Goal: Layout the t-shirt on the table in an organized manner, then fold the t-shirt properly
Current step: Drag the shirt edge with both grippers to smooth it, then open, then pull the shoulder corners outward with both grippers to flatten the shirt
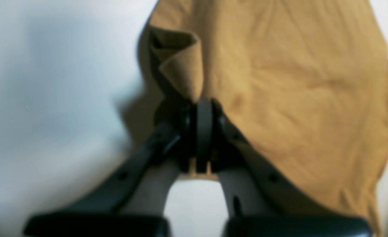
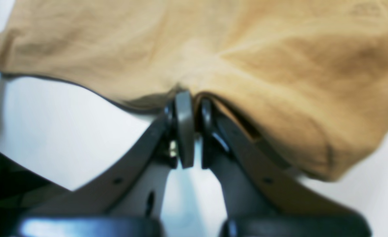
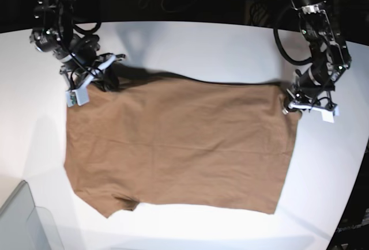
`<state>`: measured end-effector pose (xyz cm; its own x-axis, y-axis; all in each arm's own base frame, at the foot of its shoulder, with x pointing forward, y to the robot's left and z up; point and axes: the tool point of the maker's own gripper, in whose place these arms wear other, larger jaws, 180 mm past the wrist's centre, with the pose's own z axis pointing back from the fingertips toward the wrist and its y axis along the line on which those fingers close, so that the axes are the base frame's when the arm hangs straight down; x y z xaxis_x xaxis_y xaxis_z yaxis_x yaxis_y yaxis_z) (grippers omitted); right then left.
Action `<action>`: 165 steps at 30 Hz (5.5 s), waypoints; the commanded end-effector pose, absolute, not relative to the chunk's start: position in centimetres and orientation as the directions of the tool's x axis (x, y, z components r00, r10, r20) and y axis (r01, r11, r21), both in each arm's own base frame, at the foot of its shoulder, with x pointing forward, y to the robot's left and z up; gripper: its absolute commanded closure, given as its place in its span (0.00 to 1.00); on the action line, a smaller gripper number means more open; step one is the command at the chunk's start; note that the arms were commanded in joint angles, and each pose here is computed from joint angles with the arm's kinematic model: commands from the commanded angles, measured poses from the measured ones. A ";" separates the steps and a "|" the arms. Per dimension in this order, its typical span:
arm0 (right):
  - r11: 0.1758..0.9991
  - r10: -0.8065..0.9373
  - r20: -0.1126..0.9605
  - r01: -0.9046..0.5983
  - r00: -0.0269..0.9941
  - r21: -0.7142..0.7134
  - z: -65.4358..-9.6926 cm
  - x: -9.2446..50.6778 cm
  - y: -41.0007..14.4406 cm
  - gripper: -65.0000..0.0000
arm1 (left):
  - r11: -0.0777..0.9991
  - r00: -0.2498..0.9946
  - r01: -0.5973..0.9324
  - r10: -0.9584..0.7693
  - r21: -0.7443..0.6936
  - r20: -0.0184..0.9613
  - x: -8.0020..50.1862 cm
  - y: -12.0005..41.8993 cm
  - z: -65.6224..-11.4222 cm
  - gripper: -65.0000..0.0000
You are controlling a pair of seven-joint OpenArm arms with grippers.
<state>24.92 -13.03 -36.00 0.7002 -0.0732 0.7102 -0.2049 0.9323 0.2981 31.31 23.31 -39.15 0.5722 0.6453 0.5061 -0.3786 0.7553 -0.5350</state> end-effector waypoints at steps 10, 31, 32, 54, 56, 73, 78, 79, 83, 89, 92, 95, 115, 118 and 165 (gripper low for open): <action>0.931 -0.054 0.694 -0.214 0.718 0.294 -35.8 24.8 -13.2 0.84 | 0.702 0.566 -0.368 0.690 -0.610 0.452 29.5 23.1 -39.0 0.96; 0.969 -0.128 0.645 -0.042 0.753 0.242 -37.1 21.6 -19.2 0.74 | 0.654 0.395 -0.352 0.753 -0.670 0.527 29.1 28.9 -33.2 0.48; 0.970 -0.129 0.644 -0.039 0.754 0.240 -37.2 21.4 -19.3 0.74 | 0.649 0.394 -0.348 0.756 -0.676 0.523 29.2 28.7 -33.2 0.48; 0.968 -0.213 0.600 0.085 0.771 0.234 -40.3 23.9 -24.6 0.74 | 0.597 0.581 -0.373 0.747 -0.710 0.323 33.6 21.8 -40.5 0.48; 0.970 -0.207 0.624 0.075 0.754 0.232 -39.4 25.2 -24.7 0.74 | 0.626 0.578 -0.373 0.734 -0.685 0.357 33.7 22.3 -40.5 0.48; 0.981 -0.060 0.698 -0.088 0.714 0.174 -36.0 28.9 -22.6 0.74 | 0.709 0.583 -0.392 0.684 -0.586 0.438 33.4 24.0 -41.3 0.48; 0.970 -0.063 0.686 -0.116 0.725 0.212 -36.1 24.7 -19.1 0.74 | 0.706 0.578 -0.388 0.687 -0.593 0.440 33.7 24.0 -41.0 0.48; 0.967 -0.074 0.680 -0.113 0.730 0.226 -36.3 24.1 -18.5 0.74 | 0.705 0.577 -0.388 0.688 -0.594 0.439 33.7 24.0 -41.0 0.48; 0.957 -0.121 0.639 -0.081 0.760 0.279 -38.1 23.0 -17.3 0.74 | 0.702 0.577 -0.387 0.690 -0.598 0.437 33.7 23.8 -41.0 0.48; 0.949 -0.165 0.561 -0.024 0.811 0.315 -41.1 21.5 -17.5 0.75 | 0.701 0.569 -0.376 0.691 -0.606 0.447 34.5 23.7 -40.3 0.48; 0.944 -0.167 0.524 -0.018 0.835 0.329 -42.3 20.6 -17.0 0.75 | 0.701 0.569 -0.375 0.690 -0.607 0.447 34.5 23.7 -40.3 0.48; 0.939 -0.144 0.491 -0.039 0.859 0.342 -43.3 19.1 -15.8 0.75 | 0.701 0.568 -0.374 0.690 -0.607 0.447 34.6 23.7 -40.3 0.48; 0.971 -0.104 0.514 -0.025 0.852 0.238 -43.6 16.3 -20.6 0.75 | 0.735 0.544 -0.321 0.659 -0.597 0.519 35.4 24.0 -37.6 0.48; 0.981 -0.125 0.521 0.026 0.844 0.194 -43.7 17.1 -23.9 0.75 | 0.735 0.548 -0.323 0.659 -0.597 0.515 35.2 24.0 -37.7 0.48; 0.983 -0.135 0.682 0.013 0.718 0.181 -36.7 18.6 -22.3 0.68 | 0.844 0.562 -0.248 0.525 -0.475 0.639 25.2 25.7 -36.0 0.42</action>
